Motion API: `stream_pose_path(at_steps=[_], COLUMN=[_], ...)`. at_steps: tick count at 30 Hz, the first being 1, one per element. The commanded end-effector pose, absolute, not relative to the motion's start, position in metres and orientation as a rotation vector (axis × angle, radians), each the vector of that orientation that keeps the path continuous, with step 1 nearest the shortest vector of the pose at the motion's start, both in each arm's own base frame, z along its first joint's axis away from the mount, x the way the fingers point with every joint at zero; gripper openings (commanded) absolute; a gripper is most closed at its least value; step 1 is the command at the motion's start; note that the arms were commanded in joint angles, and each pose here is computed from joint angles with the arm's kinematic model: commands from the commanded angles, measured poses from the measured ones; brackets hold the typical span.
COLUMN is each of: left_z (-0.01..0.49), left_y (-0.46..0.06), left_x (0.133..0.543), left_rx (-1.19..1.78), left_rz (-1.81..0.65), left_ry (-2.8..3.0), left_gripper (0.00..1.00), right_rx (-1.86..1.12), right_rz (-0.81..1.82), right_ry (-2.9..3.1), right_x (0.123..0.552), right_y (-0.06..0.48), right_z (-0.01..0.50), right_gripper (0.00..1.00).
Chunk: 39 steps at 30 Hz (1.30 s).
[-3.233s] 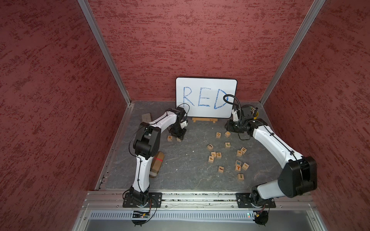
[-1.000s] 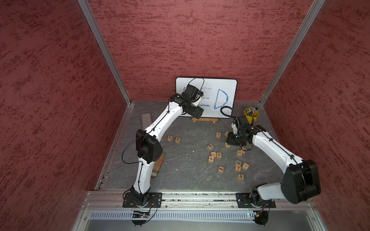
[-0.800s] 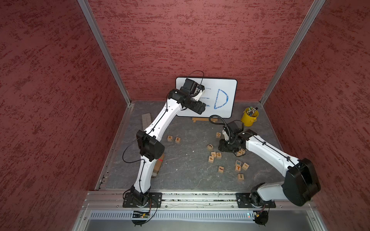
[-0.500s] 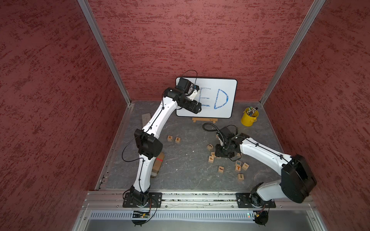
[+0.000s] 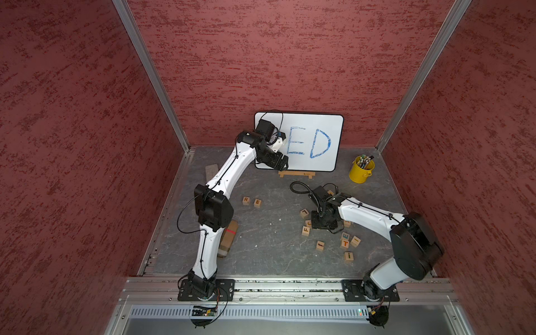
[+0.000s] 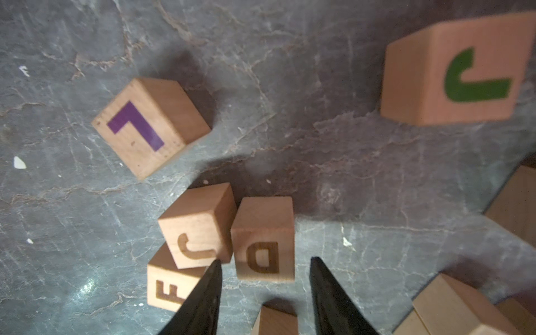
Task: Assemble the uppercase word "red" with letter blocks
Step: Pick up the letter block from the center of the board.
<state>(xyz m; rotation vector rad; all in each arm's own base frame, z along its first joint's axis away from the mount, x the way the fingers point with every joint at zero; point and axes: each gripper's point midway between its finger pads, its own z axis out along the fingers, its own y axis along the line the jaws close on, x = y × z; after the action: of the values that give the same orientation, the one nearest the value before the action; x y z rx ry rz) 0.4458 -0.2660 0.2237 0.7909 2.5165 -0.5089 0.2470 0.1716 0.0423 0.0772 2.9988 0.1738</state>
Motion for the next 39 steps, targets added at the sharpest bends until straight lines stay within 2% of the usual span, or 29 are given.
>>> stream_pose_path(at_steps=[1,6,14,30,39], left_z=[0.25,0.248,0.252,0.255,0.257], left_y=[-0.267,-0.266,-0.267,-0.268,-0.27], left_x=[0.442,0.44,0.445,0.442,0.441], left_rx=[0.798,0.799,0.789,0.794,0.787], left_rz=[-0.542,-0.544,-0.539,-0.544,-0.558], left_ry=[2.444,2.45,2.429,2.432,2.43], left_gripper=[0.92,0.92,0.92,0.92,0.92], right_rx=[0.065,0.057,0.035,0.041,0.011], right_rz=[0.095,0.088,0.211,0.145,0.111], right_ry=[2.99,3.011,2.943,2.982,2.966], right_x=[0.254,0.249,0.255,0.247,0.265], right_y=[0.167,0.165,0.176,0.167,0.172], right_z=[0.03,0.025,0.054,0.033,0.023], right_gripper=[0.5,0.48,0.49,0.48,0.46])
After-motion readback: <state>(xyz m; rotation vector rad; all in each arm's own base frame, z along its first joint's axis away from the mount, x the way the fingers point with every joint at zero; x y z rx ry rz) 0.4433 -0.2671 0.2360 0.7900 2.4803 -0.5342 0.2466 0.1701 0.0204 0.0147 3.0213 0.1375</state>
